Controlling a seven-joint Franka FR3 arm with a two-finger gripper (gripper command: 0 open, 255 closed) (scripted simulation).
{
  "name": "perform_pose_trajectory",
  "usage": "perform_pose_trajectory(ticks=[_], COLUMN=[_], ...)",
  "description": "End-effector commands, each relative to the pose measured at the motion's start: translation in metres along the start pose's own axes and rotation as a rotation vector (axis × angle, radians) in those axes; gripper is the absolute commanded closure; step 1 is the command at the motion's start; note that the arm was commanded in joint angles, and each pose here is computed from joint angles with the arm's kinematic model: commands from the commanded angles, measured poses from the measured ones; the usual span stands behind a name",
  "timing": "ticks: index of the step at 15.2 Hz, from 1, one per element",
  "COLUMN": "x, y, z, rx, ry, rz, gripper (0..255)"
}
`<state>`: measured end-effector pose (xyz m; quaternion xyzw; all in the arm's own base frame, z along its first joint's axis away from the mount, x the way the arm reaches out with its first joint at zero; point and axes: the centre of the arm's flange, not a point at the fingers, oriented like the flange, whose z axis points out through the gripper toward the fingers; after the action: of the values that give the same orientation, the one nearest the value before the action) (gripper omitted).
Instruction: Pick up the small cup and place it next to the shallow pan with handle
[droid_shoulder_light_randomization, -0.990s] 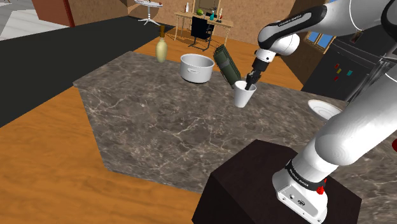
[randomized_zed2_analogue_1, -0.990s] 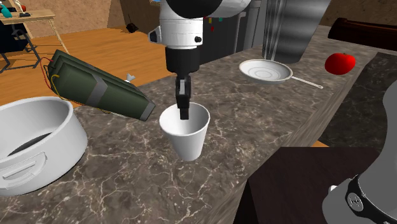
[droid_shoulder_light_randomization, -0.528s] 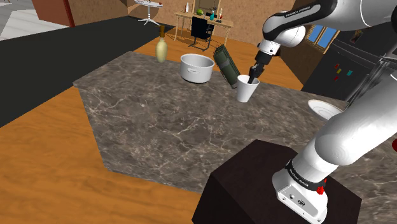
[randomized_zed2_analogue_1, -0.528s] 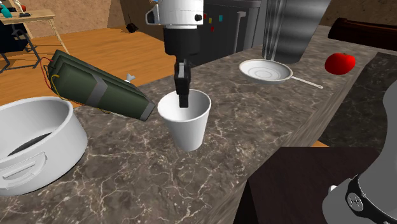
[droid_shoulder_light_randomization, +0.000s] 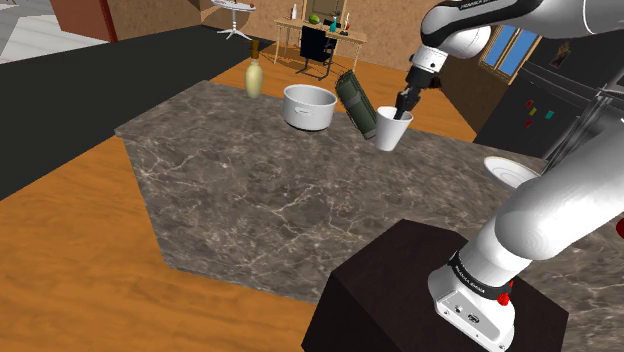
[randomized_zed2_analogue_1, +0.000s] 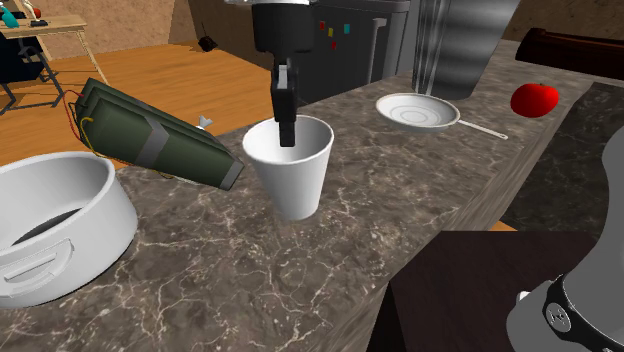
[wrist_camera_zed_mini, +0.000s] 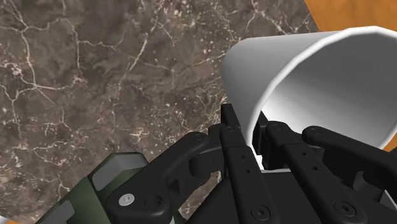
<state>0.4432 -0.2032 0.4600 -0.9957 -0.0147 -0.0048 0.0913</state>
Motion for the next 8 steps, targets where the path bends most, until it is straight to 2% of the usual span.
perform_pose_trajectory(ticks=[1,8], x=[0.0,0.0], y=[-0.001,-0.008], z=[-0.01,-0.047], rx=[0.0,0.0], ry=[0.0,0.0], rz=[0.0,0.0], gripper=[255,255])
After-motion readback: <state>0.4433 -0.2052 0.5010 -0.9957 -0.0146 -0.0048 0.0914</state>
